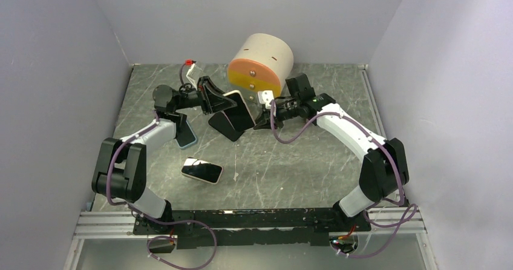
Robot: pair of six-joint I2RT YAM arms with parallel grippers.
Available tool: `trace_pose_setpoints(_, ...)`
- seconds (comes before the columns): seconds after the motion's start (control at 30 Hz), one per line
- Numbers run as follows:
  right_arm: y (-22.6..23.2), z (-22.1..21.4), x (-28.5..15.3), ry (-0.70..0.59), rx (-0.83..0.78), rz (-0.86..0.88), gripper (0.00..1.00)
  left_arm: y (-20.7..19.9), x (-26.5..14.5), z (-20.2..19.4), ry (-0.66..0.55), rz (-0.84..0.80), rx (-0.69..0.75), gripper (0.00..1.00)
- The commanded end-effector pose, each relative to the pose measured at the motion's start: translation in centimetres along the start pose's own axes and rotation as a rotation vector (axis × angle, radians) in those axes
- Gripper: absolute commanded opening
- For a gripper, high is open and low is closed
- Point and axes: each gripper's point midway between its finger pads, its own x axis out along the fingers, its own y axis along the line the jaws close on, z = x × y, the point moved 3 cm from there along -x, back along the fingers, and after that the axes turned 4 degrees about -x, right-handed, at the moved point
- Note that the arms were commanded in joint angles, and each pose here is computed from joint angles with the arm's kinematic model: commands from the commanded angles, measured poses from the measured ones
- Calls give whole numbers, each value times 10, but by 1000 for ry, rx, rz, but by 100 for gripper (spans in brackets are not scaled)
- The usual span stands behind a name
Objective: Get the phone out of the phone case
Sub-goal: Remove the phone case from the phone.
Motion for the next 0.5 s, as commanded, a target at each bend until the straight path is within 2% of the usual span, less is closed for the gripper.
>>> trace_pose_setpoints(0.0,-41,39,-10,-4,-319,-89,0,-22,4,-8,104,-97,-56,2)
trace_pose_setpoints(0.27,-48,46,-12,88,-427,-120,0,-26,8,-13,143,-81,-34,3)
trace_pose_setpoints(0.47,-48,55,-8,22,-424,-125,0,-30,10,-14,158,-72,-18,2)
